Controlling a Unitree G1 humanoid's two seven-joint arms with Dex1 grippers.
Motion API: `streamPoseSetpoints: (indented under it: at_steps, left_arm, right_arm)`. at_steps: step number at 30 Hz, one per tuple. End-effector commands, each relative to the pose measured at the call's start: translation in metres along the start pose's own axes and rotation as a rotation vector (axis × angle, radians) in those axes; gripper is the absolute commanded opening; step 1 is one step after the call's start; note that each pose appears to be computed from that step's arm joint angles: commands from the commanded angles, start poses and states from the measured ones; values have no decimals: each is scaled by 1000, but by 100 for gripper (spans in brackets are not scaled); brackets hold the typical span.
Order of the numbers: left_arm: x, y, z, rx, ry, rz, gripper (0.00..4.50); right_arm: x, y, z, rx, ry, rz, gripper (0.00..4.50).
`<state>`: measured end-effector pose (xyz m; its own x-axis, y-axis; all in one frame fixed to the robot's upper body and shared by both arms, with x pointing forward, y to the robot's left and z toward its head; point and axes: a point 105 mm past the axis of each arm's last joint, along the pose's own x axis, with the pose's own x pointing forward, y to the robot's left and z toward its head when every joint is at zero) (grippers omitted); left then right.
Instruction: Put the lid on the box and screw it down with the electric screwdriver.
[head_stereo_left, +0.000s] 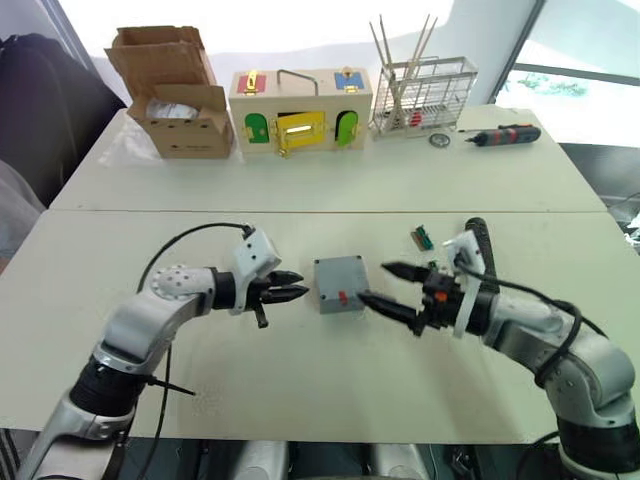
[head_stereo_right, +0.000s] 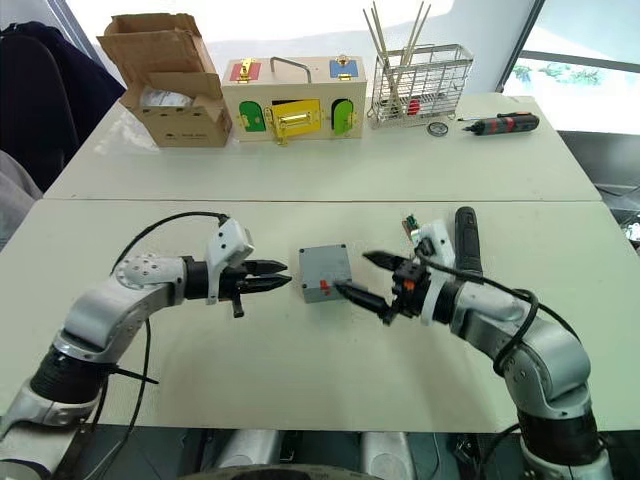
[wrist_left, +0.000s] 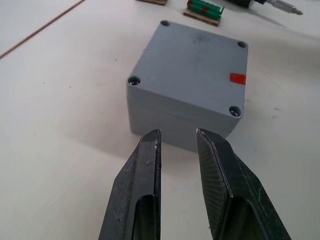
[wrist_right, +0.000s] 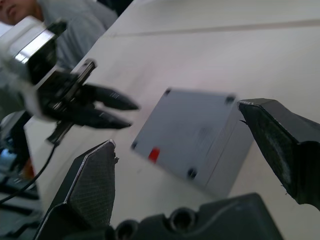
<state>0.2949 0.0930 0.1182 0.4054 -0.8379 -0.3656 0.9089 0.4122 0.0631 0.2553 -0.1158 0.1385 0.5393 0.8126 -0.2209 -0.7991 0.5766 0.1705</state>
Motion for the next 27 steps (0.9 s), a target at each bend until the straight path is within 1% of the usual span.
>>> streamPoseSetpoints:
  at_steps: [1, 8, 12, 15, 19, 23, 27]
  left_arm:
    - [7, 6, 2, 62, 6, 28, 108]
    - [16, 13, 2, 90, 12, 40, 108]
    - [19, 15, 5, 98, 1, 41, 108]
    - [18, 15, 7, 98, -6, 37, 108]
    - [6, 21, 10, 94, -17, 62, 108]
    - [-17, 19, 21, 117, -14, 42, 108]
    - [-32, 3, 42, 115, -57, -48, 108]
  right_arm:
    - [5, 13, -5, -27, 13, 51, 448]
    - [17, 5, -18, -45, 41, 38, 448]
    - [19, 8, -20, -48, 44, 59, 448]
    - [18, 8, -20, -57, 50, 51, 448]
    - [4, 2, -13, -85, 52, 2, 448]
    - [-24, -9, 10, -111, 49, -91, 448]
    - [-54, -36, 66, -39, -76, -223, 448]
